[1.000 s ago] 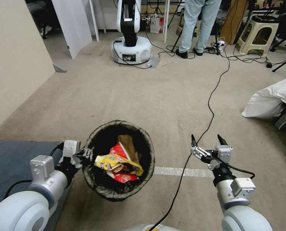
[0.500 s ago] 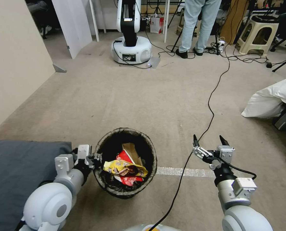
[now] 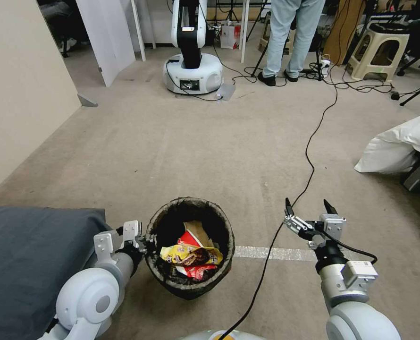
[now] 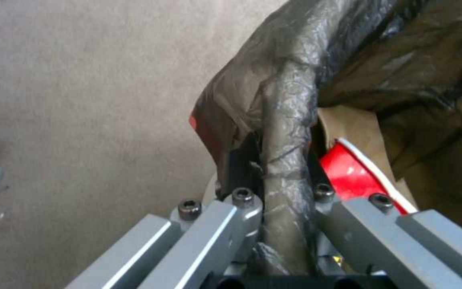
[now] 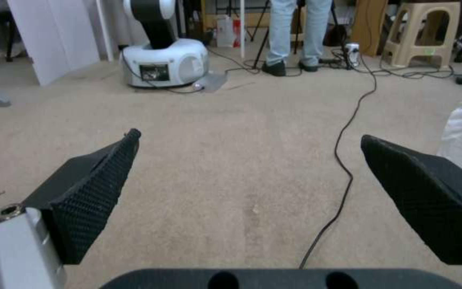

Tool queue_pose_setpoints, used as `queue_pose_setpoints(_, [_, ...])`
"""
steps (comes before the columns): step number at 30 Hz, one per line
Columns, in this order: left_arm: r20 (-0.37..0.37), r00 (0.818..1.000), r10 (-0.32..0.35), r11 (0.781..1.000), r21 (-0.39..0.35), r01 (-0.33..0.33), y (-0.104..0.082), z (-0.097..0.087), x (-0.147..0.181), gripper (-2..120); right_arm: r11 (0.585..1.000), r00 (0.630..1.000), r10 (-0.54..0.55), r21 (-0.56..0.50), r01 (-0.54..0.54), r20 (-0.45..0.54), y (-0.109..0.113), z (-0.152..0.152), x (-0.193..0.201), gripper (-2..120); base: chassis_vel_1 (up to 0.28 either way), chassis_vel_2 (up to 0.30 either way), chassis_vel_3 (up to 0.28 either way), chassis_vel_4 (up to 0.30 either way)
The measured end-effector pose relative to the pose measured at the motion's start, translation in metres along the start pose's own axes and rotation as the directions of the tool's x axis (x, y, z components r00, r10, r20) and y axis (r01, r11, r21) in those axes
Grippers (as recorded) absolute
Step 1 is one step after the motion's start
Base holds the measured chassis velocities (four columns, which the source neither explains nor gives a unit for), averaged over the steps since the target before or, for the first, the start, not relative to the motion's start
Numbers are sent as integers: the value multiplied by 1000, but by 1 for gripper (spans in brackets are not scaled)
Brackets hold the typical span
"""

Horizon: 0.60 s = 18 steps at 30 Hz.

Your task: Pick up the trash bin, then pick up the garbage from the floor and place it into the trash bin.

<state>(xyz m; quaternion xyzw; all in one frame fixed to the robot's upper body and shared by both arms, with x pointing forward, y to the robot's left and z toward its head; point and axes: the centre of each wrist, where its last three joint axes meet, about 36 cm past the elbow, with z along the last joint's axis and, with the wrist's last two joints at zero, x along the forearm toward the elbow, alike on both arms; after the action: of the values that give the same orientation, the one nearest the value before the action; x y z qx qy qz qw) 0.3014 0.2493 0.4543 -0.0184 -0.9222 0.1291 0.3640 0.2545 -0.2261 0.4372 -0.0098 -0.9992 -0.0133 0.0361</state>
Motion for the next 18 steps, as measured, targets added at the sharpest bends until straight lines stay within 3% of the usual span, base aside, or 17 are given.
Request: queue_pose_setpoints(18, [-76, 996, -40, 999, 31, 42, 4, 14, -25, 1, 1000, 1000, -2, -11, 2, -9, 3, 3, 1, 100, 0, 0, 0, 0])
